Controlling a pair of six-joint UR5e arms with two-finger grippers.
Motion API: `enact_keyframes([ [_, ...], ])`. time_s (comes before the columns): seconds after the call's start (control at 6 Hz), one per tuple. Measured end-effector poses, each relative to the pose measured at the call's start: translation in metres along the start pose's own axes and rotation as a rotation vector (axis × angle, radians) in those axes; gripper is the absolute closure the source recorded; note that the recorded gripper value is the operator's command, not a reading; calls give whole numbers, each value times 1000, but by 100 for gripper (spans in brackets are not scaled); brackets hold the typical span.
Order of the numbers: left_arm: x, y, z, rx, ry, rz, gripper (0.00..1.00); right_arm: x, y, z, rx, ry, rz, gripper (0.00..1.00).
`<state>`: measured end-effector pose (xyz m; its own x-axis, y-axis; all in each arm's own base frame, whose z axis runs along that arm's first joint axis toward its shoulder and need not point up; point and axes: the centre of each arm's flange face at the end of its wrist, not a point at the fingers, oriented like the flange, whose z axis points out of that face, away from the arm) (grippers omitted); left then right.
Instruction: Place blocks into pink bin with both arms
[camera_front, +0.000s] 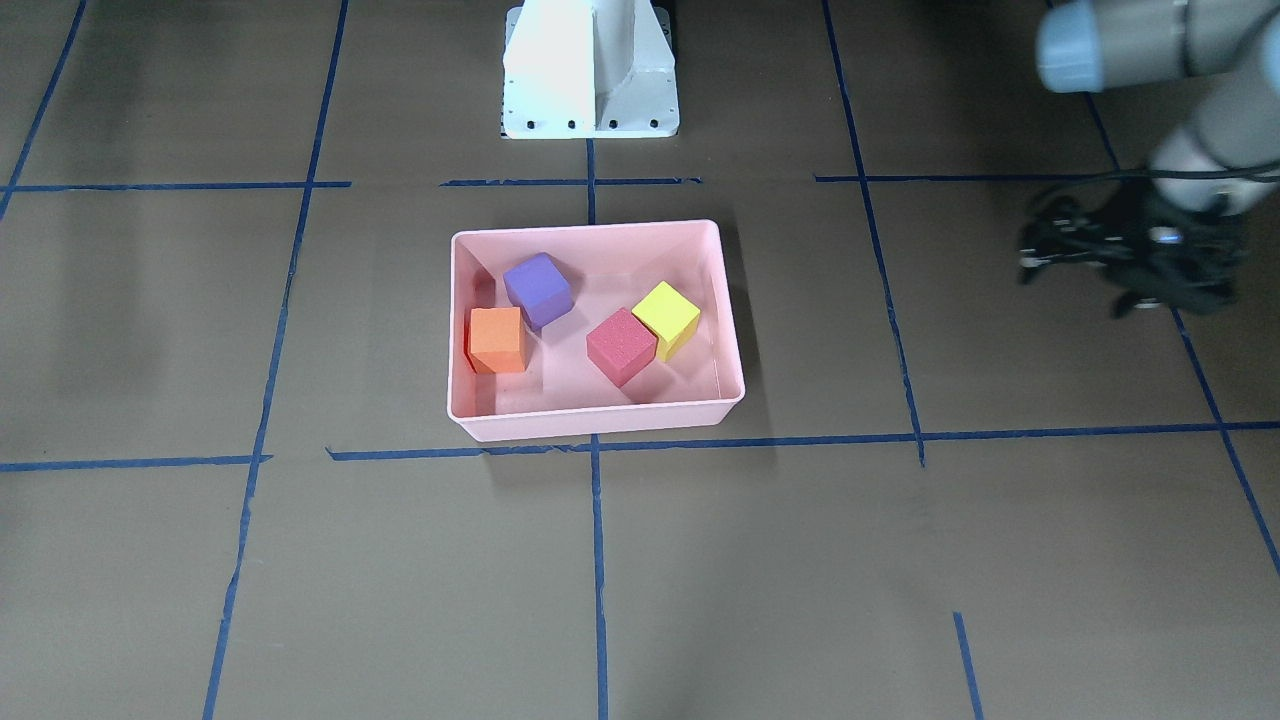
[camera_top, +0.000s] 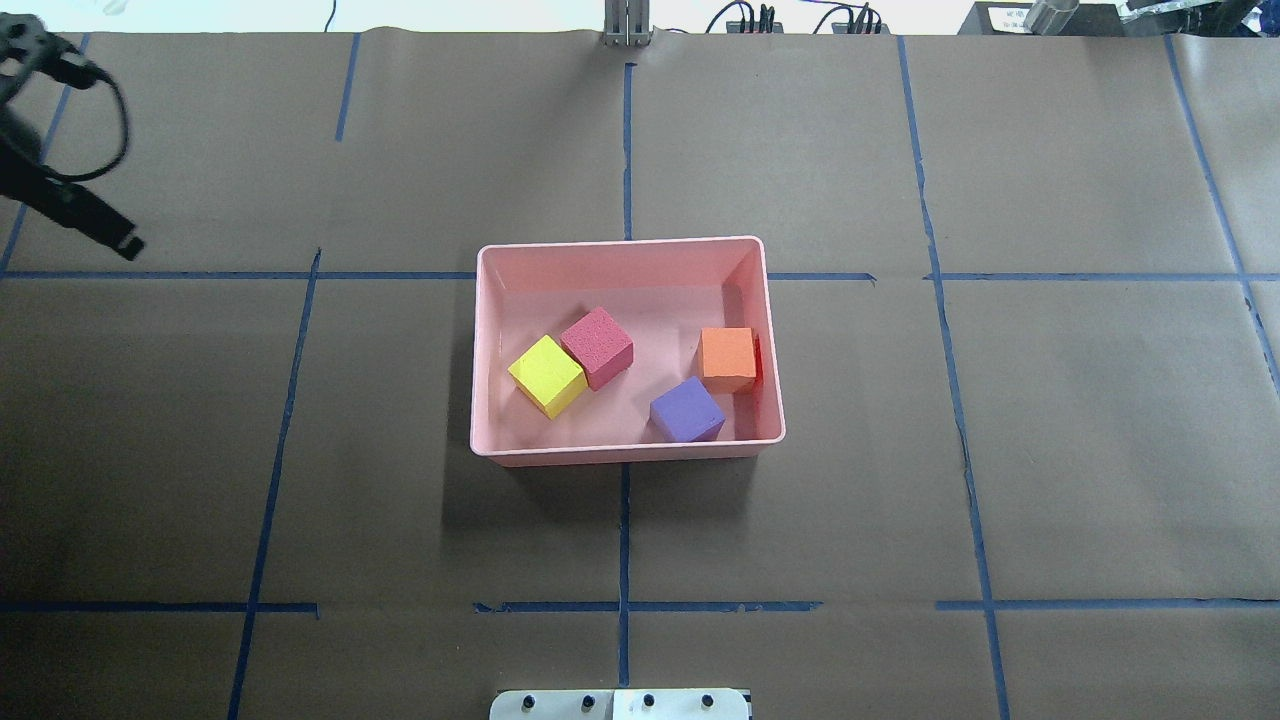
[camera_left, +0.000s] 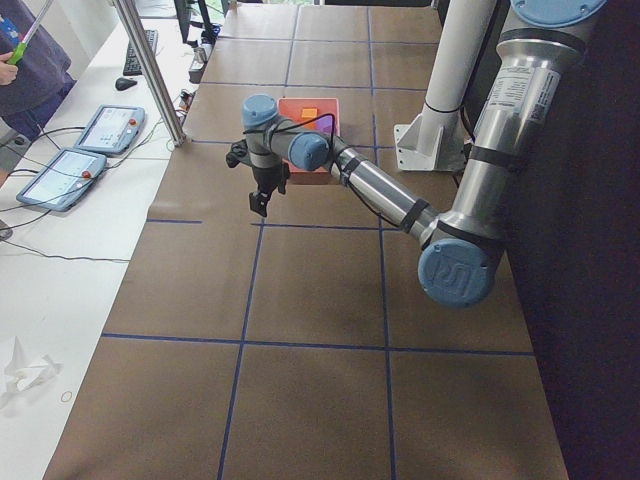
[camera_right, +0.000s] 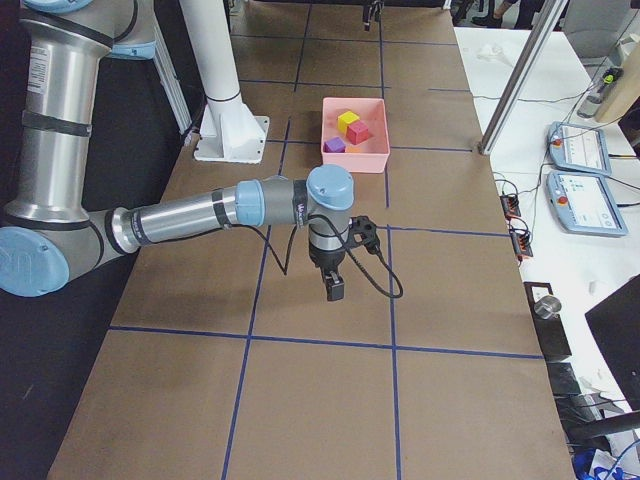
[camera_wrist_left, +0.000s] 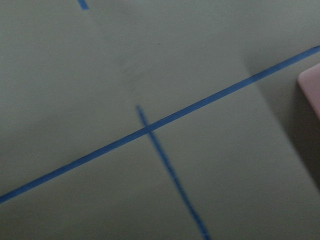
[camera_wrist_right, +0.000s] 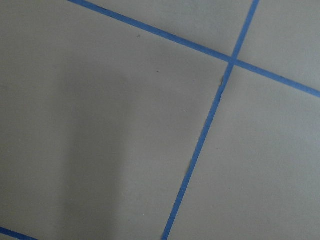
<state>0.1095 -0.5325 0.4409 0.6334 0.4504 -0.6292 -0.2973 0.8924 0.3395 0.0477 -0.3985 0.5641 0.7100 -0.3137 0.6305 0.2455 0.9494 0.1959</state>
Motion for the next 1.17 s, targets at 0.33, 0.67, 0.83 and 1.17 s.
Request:
enact_keyframes([
  [0.33, -152, 113, -9, -24, -27, -74, 0, 20, 13, 13, -17, -28, 58, 0],
  [0.67, -210, 197, -1, -45, -17, -169, 0, 25, 14, 18, -25, -35, 76, 0],
  [0.83, -217, 211, 5, -56, -10, -192, 0, 25, 14, 17, -24, -35, 76, 0],
  [1.17, -221, 217, 9, -65, -9, -210, 0, 25, 13, 17, -23, -35, 76, 0],
])
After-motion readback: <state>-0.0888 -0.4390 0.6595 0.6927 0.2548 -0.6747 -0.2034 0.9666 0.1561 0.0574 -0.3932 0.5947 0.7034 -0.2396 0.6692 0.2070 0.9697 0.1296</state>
